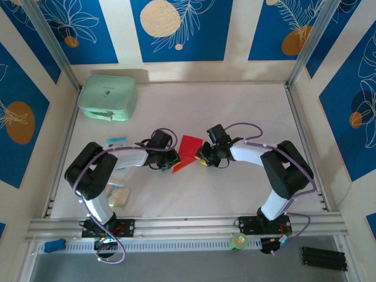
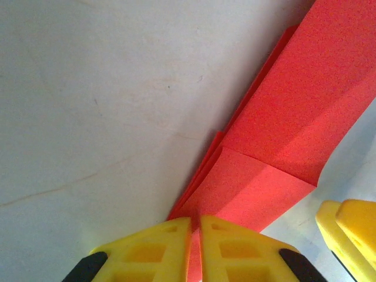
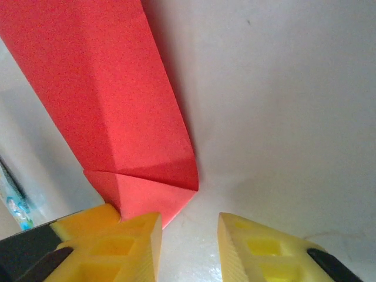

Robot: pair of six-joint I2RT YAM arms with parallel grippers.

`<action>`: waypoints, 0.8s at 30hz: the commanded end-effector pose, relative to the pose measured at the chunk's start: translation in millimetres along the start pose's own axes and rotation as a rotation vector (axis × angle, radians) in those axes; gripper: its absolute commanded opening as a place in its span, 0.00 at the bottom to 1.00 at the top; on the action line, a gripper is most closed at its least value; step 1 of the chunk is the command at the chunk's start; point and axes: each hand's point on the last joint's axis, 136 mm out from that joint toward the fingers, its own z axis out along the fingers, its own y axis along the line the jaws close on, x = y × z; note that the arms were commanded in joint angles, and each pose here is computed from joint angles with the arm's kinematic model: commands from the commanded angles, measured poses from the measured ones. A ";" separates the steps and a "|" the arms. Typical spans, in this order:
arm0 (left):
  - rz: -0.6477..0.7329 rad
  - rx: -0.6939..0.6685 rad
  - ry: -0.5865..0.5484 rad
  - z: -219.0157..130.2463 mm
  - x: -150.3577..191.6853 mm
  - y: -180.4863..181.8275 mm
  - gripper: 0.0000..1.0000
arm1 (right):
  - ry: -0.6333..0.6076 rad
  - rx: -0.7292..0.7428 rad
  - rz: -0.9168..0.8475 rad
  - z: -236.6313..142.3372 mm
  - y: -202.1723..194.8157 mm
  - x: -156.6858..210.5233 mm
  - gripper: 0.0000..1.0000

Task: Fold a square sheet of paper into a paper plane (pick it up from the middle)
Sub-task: Fold the wing for the fifth time at the center of the table.

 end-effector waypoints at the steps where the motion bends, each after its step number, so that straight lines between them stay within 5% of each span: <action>1: -0.037 -0.079 0.026 4.8 8.5 26.6 0.14 | 0.003 0.014 0.005 3.7 3.2 -2.8 0.27; 24: -0.030 -0.084 0.025 4.6 8.1 28.1 0.13 | -0.025 0.083 -0.019 4.1 -2.7 -5.8 0.22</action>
